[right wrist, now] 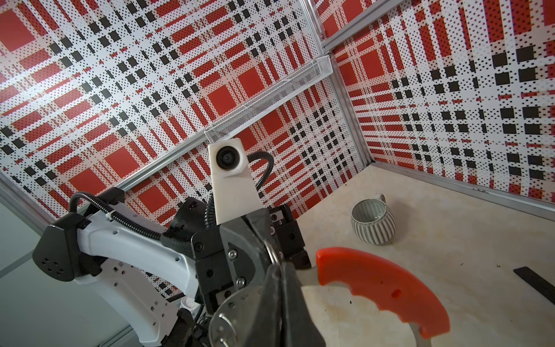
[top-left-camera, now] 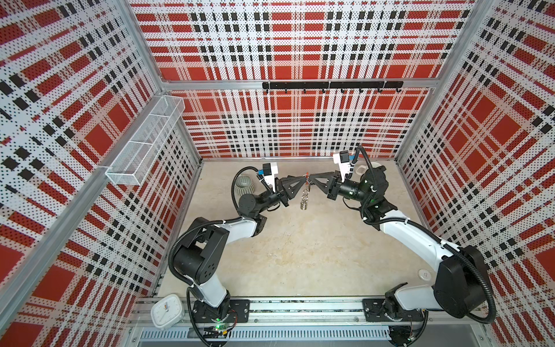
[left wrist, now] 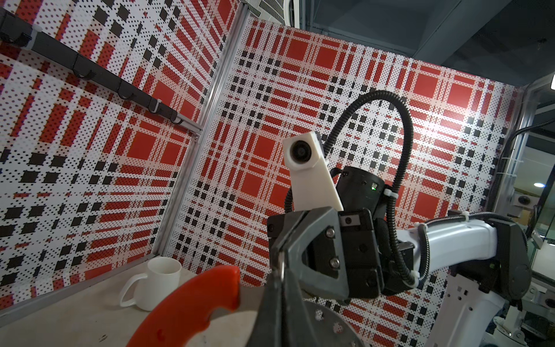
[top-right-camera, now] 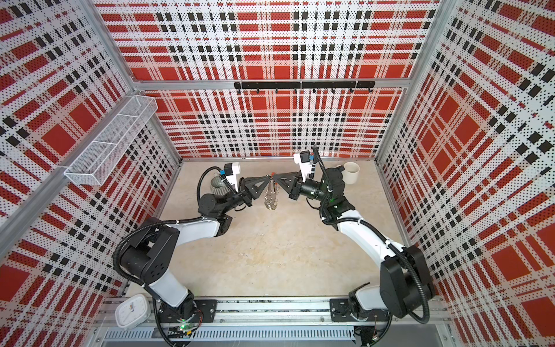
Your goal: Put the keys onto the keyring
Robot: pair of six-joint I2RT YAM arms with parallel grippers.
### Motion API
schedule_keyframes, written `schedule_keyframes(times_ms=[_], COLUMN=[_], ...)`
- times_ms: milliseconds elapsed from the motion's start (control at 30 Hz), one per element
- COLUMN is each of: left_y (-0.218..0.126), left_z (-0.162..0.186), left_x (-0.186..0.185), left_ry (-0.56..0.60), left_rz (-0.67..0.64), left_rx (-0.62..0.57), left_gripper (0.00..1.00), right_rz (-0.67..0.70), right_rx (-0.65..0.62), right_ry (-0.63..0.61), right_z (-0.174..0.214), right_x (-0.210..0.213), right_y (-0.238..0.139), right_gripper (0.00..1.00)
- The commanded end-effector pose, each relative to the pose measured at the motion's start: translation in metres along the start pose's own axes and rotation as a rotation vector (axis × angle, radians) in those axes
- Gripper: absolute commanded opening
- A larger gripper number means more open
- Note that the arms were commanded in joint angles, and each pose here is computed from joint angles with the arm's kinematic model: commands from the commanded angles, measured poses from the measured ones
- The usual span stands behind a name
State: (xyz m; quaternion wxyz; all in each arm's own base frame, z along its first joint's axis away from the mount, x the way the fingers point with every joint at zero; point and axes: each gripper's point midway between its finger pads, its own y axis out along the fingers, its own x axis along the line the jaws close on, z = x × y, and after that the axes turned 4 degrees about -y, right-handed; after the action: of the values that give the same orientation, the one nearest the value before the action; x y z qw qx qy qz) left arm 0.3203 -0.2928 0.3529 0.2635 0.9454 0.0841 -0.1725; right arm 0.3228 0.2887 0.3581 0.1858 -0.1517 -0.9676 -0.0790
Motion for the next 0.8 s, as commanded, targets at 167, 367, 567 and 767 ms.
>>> schedule_keyframes(times_ms=[167, 367, 567, 767], left_y=[0.005, 0.003, 0.0, 0.0], left_z=[-0.029, -0.029, -0.026, -0.023], left_x=[-0.049, -0.049, -0.048, -0.05], left_ry=[0.133, 0.134, 0.127, 0.119], left_rz=[0.164, 0.161, 0.157, 0.163], left_rx=[-0.114, -0.114, -0.101, -0.093], left_gripper=[0.0, 0.0, 0.0, 0.0], right_rz=[-0.003, 0.037, 0.116, 0.099], right_rx=[0.041, 0.043, 0.019, -0.006], right_ry=[0.047, -0.008, -0.109, -0.149], right_z=[0.019, 0.01, -0.008, -0.025], right_x=[-0.002, 0.002, 0.001, 0.005], right_y=[0.003, -0.002, -0.013, -0.01], right_gripper=[0.18, 0.23, 0.4, 0.42])
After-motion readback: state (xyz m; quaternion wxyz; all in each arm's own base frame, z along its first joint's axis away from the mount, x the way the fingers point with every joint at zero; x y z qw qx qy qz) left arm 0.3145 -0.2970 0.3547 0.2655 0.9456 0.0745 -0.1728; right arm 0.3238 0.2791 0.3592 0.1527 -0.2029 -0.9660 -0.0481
